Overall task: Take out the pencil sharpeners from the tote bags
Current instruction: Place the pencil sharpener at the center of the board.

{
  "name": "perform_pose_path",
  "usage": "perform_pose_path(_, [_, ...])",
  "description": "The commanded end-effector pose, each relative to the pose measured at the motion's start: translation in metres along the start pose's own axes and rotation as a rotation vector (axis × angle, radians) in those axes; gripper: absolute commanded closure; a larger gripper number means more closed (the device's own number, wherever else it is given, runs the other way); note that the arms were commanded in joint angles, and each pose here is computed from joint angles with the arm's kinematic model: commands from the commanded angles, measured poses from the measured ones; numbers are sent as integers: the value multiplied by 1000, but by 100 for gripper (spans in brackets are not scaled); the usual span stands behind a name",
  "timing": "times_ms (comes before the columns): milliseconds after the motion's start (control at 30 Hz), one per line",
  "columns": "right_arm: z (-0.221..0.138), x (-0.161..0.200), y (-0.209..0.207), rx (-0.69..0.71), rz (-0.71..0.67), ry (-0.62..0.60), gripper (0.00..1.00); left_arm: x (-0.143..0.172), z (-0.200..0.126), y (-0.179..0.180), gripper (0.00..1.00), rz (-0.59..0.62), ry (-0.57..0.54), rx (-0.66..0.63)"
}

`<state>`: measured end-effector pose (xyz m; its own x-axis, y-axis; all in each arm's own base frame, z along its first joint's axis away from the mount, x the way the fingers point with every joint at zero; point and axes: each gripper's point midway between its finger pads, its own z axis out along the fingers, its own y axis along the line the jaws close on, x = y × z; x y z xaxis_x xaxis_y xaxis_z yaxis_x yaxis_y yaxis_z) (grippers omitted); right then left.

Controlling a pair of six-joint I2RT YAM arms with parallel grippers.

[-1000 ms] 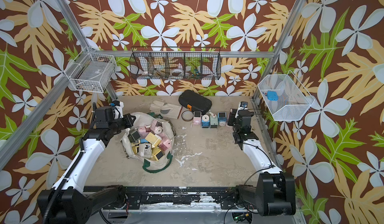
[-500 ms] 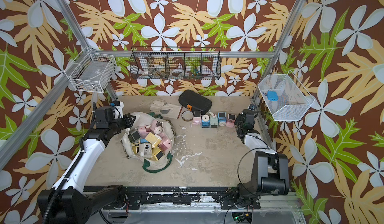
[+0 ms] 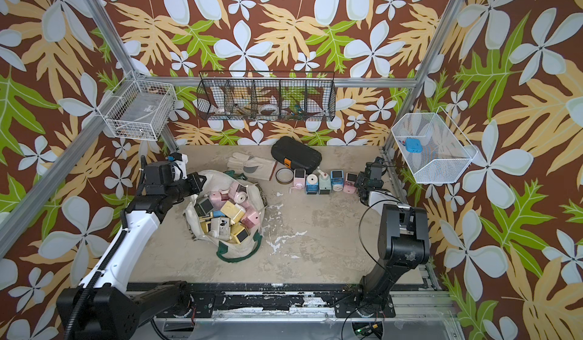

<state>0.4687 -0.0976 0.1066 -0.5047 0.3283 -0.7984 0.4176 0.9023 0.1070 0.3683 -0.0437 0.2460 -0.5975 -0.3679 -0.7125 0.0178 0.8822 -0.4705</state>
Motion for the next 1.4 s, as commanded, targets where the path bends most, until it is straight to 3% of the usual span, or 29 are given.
perform_pose_path(0, [2,-5,2,-9,-5,-17,58,-16,-4,-16,100,6,-61,72])
perform_pose_path(167, [9,5,3,-15,-9,17,52,-16,-4,-16,100,6,-59,72])
perform_pose_path(367, [9,8,3,-16,0,27,37,-16,-3,-16,100,5,-57,74])
perform_pose_path(733, [-14,-17,13,-61,61,-22,21,-16,-3,-16,100,5,-57,75])
perform_pose_path(1067, [-70,-58,39,-126,77,-151,20,-16,-3,-16,100,5,-59,73])
perform_pose_path(1367, [-163,-76,110,-277,-36,-307,23,-16,-3,-15,100,5,-58,69])
